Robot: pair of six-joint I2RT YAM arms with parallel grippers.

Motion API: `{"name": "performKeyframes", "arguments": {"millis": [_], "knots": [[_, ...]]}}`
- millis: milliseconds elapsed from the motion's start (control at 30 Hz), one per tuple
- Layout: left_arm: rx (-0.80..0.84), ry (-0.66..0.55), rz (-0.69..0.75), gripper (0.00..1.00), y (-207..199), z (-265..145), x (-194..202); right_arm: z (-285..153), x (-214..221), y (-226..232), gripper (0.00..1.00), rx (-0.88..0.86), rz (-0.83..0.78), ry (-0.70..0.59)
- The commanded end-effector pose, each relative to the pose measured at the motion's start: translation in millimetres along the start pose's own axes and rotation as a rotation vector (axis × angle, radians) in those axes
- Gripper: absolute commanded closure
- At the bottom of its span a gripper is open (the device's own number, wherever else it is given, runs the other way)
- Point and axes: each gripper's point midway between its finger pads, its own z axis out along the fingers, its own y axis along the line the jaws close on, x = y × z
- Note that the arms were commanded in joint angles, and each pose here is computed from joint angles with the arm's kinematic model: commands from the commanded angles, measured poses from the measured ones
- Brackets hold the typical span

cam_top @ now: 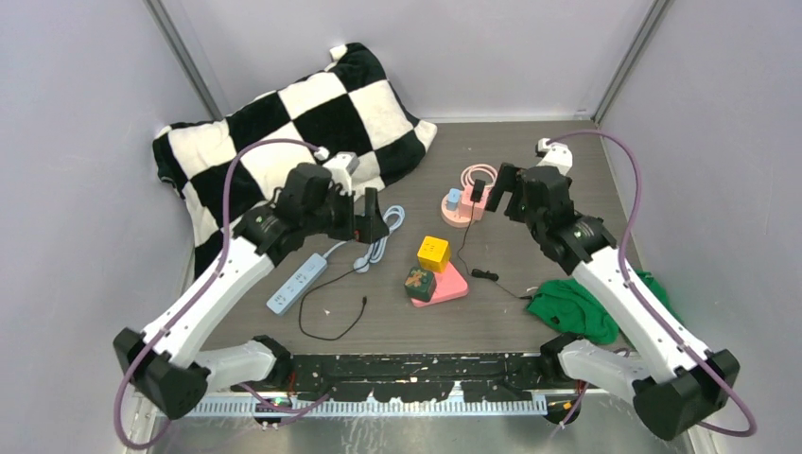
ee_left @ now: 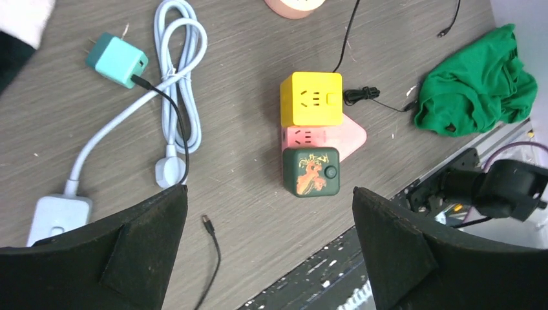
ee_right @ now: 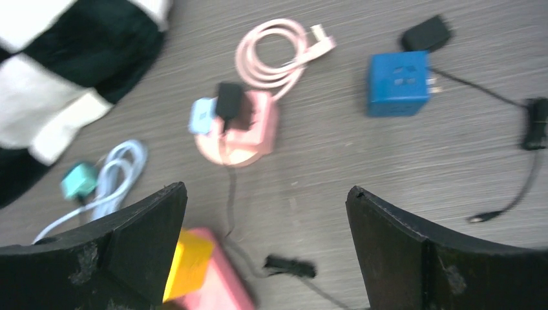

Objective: Insert the plug
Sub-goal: Pick up the plug from the center of the board.

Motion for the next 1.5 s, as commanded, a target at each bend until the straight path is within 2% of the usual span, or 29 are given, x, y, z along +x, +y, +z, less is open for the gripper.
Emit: {"name": "performKeyframes", "arguments": {"millis": [0, 267, 367, 533, 667, 800, 967, 1100, 1267, 1467], "knots": [[0.011, -0.032, 0.125, 0.0, 12, -4, 17, 20, -44, -41, 0.04, 0.142, -0.026, -0.077], [-0.107, 0.047, 0.246, 0.0, 43, -14, 40, 96, -27, -123, 0.1, 0.296, 0.036, 0.103], [-0.13, 0.04, 0.239, 0.0, 49, -15, 43, 119, -16, -151, 0.14, 0.344, 0.068, 0.177], [-0.121, 0.005, 0.237, 0.0, 46, -22, 41, 150, -2, -156, 0.16, 0.34, 0.046, 0.256], [-0.134, -0.047, 0.252, 0.0, 47, -31, 35, 167, 17, -162, 0.1, 0.35, 0.025, 0.333], [-0.173, -0.072, 0.25, 0.0, 54, -34, 33, 179, 29, -167, 0.1, 0.359, 0.005, 0.375], [-0.209, -0.068, 0.236, 0.01, 59, -36, 31, 188, 39, -166, 0.21, 0.34, 0.005, 0.4], [-0.217, -0.07, 0.232, 0.02, 61, -36, 31, 185, 49, -164, 0.36, 0.324, 0.022, 0.421], [-0.216, -0.079, 0.23, 0.03, 61, -36, 30, 173, 42, -159, 0.54, 0.307, 0.037, 0.381], [-0.21, -0.086, 0.24, 0.05, 61, -35, 30, 155, 30, -152, 0.58, 0.297, 0.056, 0.352]]}}
